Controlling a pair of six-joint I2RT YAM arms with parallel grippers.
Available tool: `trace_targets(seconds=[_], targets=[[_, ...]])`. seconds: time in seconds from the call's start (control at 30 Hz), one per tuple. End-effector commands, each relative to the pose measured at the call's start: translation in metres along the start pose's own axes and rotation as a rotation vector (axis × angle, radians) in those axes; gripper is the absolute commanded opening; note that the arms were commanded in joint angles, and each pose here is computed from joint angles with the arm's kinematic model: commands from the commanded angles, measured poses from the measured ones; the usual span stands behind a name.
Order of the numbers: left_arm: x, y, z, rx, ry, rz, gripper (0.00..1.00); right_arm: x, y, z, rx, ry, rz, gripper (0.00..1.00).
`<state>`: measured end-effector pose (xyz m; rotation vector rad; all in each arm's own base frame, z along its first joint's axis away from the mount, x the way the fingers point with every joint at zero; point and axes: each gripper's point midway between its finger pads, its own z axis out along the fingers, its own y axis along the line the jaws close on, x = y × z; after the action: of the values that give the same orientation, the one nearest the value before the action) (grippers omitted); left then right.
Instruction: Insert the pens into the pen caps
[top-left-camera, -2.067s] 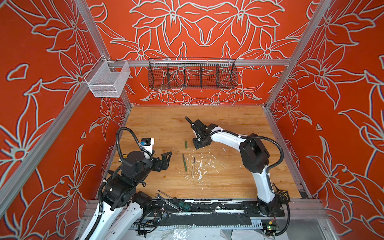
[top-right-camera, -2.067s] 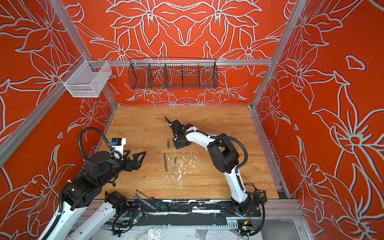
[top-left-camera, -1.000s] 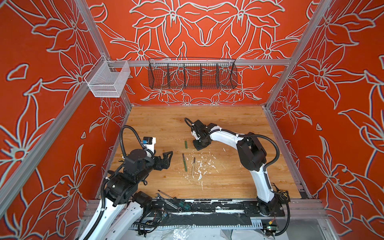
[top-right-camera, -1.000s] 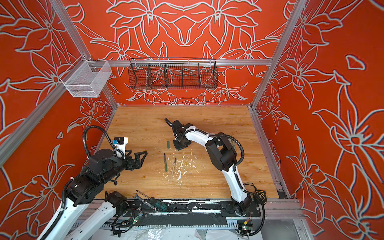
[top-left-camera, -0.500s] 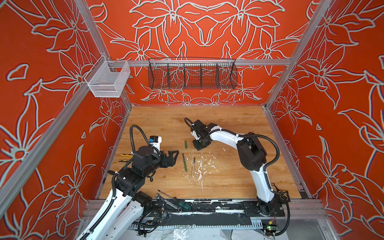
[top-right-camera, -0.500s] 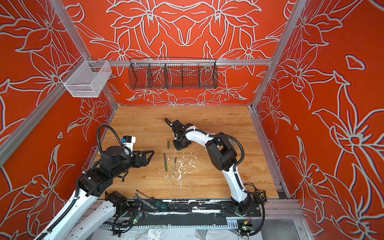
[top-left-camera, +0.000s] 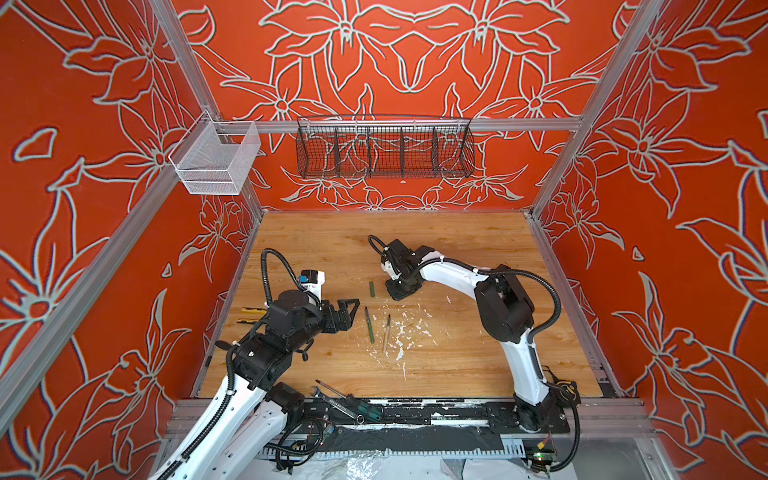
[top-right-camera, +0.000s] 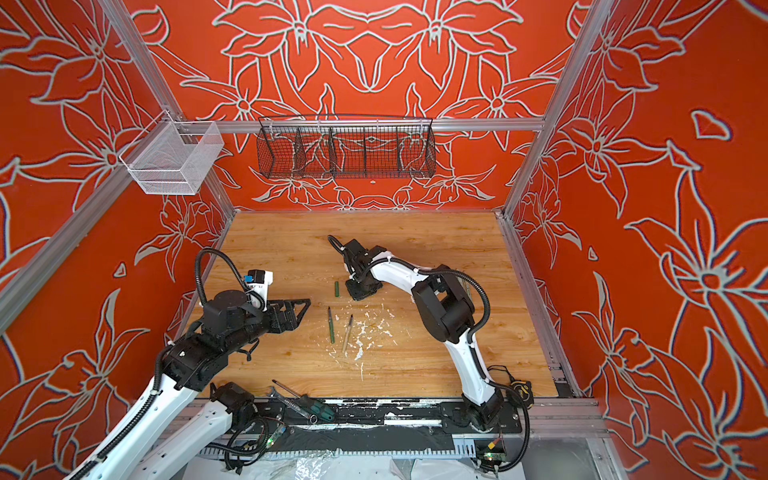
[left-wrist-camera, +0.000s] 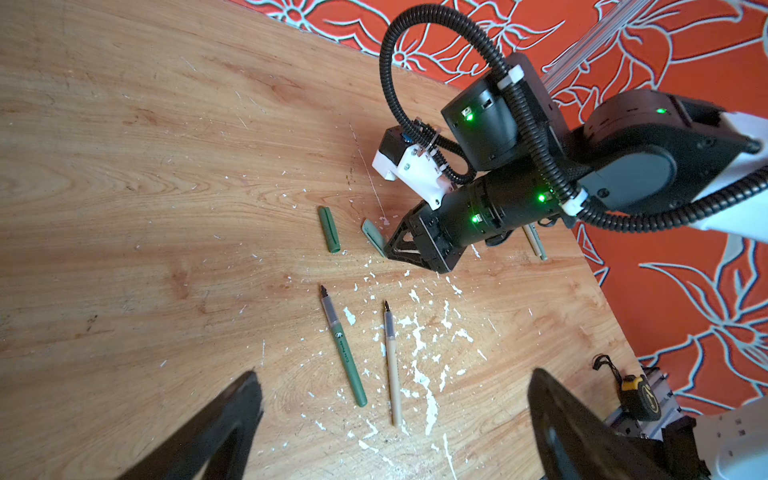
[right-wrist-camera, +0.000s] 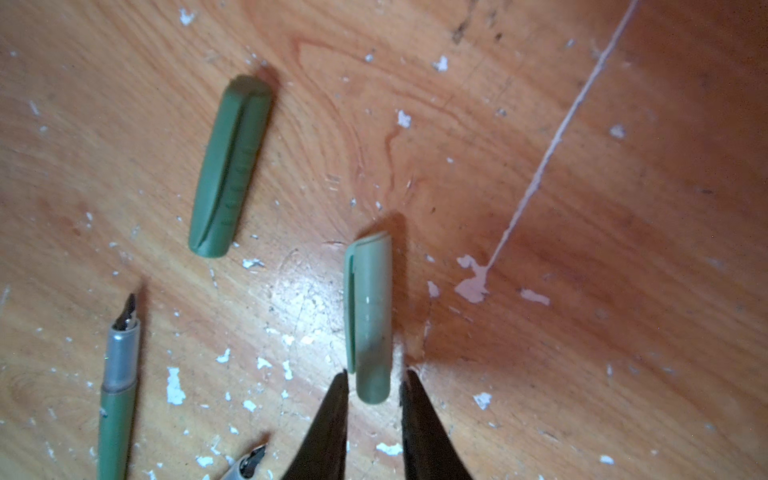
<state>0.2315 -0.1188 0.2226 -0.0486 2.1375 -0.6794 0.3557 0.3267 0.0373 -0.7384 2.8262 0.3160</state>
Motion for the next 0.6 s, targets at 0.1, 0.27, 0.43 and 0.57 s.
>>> trace_targets(seconds=[0.1,0.27,0.43,0.57], targets=[[-0.001,0.000,-0.002,0.000,-0.011,0.002,0.97,-0.002,0.003,0.000,-0.021,0.012,0.003,0.27],[-0.004,0.002,-0.003,-0.012,-0.028,0.012,0.97,0.000,0.009,0.008,-0.020,0.038,-0.007,0.28],[-0.007,0.001,-0.001,-0.017,-0.018,0.020,0.97,0.003,0.011,0.013,-0.019,0.051,-0.007,0.28],[-0.004,0.003,-0.001,-0.016,-0.019,0.011,0.97,0.004,0.014,0.017,-0.019,0.059,-0.013,0.27]])
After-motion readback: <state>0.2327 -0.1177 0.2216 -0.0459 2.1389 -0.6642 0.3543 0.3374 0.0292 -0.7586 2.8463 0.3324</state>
